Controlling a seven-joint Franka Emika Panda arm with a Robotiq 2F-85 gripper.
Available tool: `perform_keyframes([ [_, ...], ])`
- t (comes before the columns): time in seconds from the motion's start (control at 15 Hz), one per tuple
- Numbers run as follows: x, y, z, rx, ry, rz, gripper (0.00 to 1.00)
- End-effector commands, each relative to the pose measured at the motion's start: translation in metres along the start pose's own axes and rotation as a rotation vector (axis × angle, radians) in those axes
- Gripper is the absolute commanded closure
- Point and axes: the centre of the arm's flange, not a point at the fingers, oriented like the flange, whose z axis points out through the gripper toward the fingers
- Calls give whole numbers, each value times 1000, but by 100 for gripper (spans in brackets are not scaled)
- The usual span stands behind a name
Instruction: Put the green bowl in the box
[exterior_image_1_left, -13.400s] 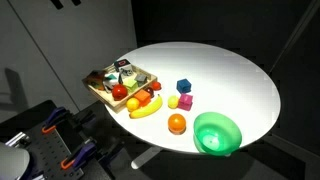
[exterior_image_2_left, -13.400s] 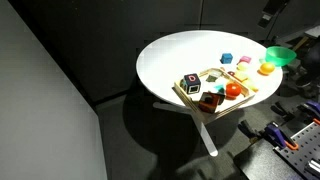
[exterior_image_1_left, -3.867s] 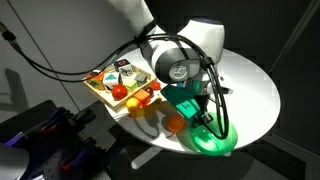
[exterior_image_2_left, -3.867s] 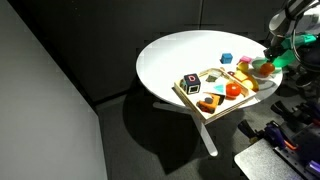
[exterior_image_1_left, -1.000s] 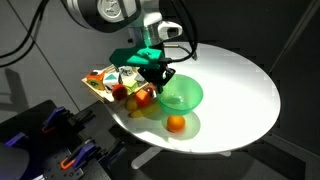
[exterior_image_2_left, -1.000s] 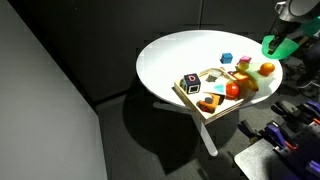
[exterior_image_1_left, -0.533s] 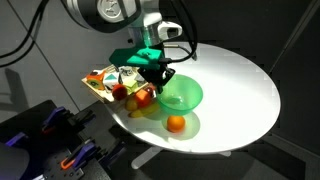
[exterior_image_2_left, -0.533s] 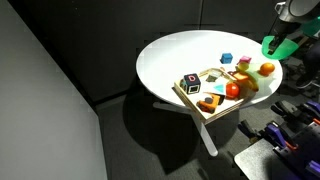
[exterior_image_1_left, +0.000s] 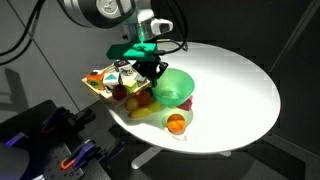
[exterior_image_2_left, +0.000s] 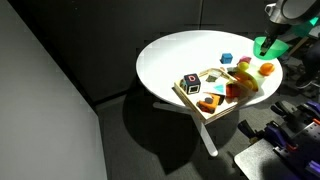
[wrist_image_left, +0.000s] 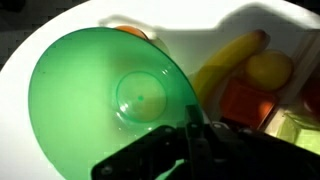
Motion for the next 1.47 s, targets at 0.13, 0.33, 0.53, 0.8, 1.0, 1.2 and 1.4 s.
perform_keyframes([
  [0.13,15,-47,-10,-59,15,-127,99],
  [0.33,23,-71,-11,-96,7,-202,98],
  [0.53,27,-95,-13,-126,8,-264,99],
  [0.8,28,-122,-16,-154,14,-339,98],
  [1.0,27,-140,-17,-150,17,-384,98],
  [1.2,25,-158,-16,-125,19,-419,98],
  [1.4,23,-176,-12,-103,31,-453,98],
])
